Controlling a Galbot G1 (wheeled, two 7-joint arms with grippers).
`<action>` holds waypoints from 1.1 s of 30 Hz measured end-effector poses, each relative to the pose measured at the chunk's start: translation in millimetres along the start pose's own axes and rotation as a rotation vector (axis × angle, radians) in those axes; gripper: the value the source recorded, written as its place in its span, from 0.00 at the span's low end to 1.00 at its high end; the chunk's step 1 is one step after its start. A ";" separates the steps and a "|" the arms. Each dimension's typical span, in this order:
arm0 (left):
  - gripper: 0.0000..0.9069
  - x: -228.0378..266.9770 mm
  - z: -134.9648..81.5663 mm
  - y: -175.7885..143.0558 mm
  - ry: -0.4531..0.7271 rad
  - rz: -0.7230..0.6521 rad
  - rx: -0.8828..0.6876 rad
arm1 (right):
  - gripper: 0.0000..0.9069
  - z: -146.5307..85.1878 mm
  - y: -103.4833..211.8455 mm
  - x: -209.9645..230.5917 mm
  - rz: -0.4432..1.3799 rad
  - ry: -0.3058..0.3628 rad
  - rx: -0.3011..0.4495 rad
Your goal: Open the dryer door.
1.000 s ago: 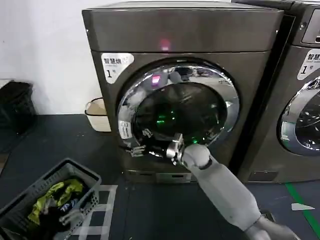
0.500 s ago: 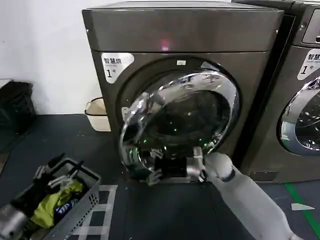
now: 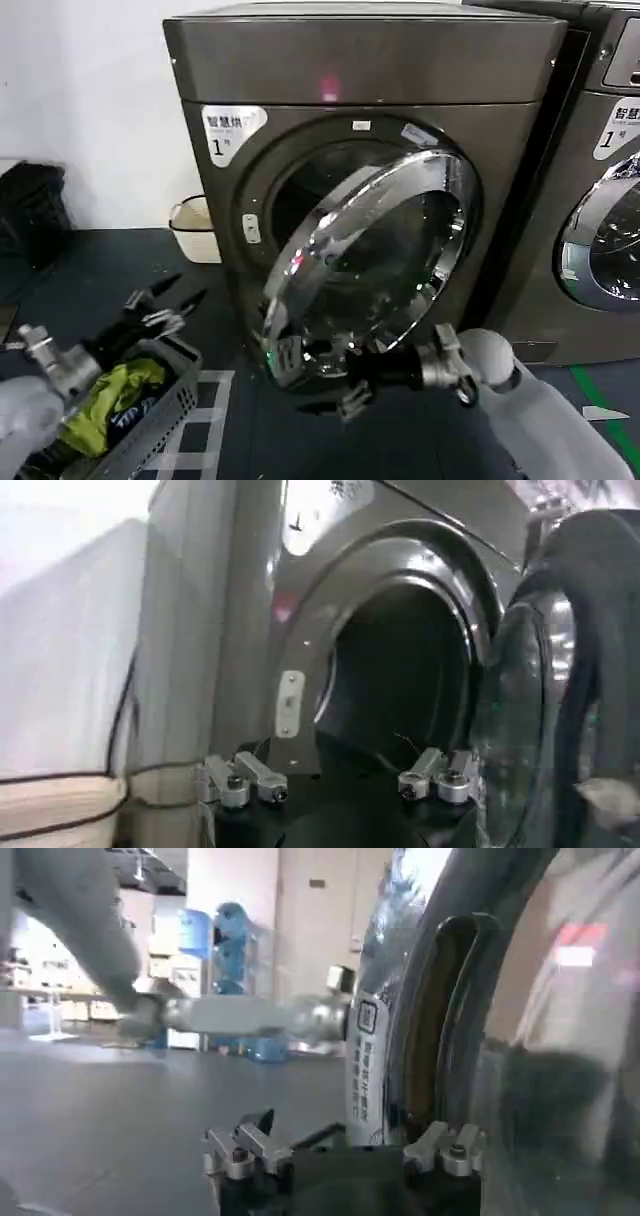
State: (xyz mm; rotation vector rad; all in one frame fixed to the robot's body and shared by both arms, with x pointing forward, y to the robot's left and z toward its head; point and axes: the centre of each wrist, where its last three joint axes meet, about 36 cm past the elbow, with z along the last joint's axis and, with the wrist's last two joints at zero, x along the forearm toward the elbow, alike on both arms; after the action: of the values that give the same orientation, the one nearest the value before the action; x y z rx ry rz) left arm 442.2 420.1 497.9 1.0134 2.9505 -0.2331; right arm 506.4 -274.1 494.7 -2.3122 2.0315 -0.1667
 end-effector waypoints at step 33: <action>1.00 -166.2 62.7 -101.7 0.075 0.541 0.010 | 1.00 -33.8 186.5 207.8 1.109 -0.095 0.226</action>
State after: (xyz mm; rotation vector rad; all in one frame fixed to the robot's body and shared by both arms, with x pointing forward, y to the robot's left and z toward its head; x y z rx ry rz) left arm 509.0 230.4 459.9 1.7920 2.5981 -0.1977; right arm 344.9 -503.4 515.4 -0.8139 2.6866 -0.1908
